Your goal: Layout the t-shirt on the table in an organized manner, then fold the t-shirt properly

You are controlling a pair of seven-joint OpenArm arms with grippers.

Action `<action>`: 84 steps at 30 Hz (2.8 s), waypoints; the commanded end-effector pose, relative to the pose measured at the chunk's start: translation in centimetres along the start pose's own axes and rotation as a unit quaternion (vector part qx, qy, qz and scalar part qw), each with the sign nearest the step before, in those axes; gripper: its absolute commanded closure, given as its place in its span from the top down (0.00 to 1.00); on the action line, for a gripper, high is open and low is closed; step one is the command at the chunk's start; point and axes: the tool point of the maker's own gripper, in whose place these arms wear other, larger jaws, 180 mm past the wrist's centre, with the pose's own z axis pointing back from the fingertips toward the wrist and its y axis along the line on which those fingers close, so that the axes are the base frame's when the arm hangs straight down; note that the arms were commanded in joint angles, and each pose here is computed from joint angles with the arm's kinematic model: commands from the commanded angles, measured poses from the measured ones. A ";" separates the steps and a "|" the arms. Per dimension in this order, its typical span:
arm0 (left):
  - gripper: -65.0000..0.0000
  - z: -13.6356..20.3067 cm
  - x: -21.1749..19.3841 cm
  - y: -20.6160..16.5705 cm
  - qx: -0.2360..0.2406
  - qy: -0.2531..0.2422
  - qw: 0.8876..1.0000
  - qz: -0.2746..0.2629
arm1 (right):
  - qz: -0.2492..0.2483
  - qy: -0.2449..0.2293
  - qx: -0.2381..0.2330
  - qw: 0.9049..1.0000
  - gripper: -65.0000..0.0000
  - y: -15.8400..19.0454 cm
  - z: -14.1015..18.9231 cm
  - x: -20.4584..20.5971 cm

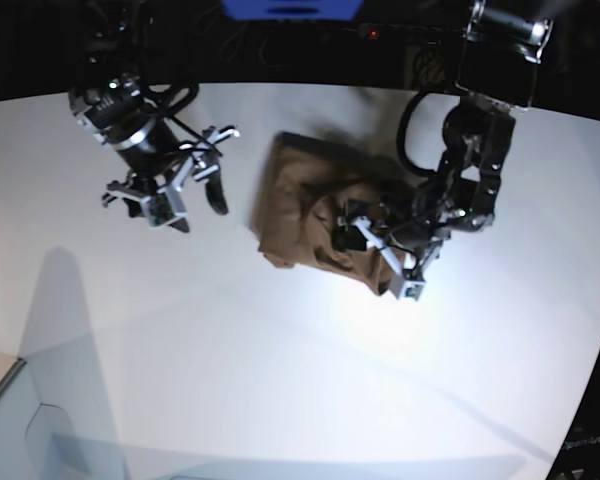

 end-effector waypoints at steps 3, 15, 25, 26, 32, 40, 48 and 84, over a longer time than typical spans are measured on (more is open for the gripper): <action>0.55 -1.0 1.0 -0.9 -0.007 0.003 1.000 -0.028 | -0.006 -0.008 -0.049 0.999 0.52 -3.3 1.7 0.1; 0.17 -3.4 6.2 -7.5 -0.037 -0.026 0.972 -0.229 | -0.052 0.054 -0.309 0.948 0.52 -18.1 13.2 -5.6; 0.17 -5.4 1.5 -14.7 -0.188 0.016 0.821 -0.539 | -0.105 0.080 -0.386 0.913 0.52 -19.3 18.2 -9.0; 0.17 -5.7 1.1 -15.0 -0.193 0.023 0.809 -0.554 | -0.110 0.081 -0.389 0.911 0.52 -19.1 18.4 -9.3; 0.17 -6.9 1.9 -14.6 -0.157 0.027 0.790 -0.592 | -0.133 0.089 -0.399 0.903 0.52 -18.4 19.0 -10.4; 0.17 -7.1 2.7 -15.3 -0.137 0.021 0.767 -0.626 | -0.132 0.098 -0.396 0.903 0.52 -18.1 19.3 -10.9; 0.64 -7.5 2.9 -14.9 -0.108 0.028 0.738 -0.665 | -0.132 0.102 -0.396 0.903 0.52 -18.0 19.5 -11.1; 0.97 4.7 13.2 -6.0 0.100 -0.149 0.842 -0.509 | -0.115 0.064 -0.287 0.949 0.52 -14.1 12.0 -7.9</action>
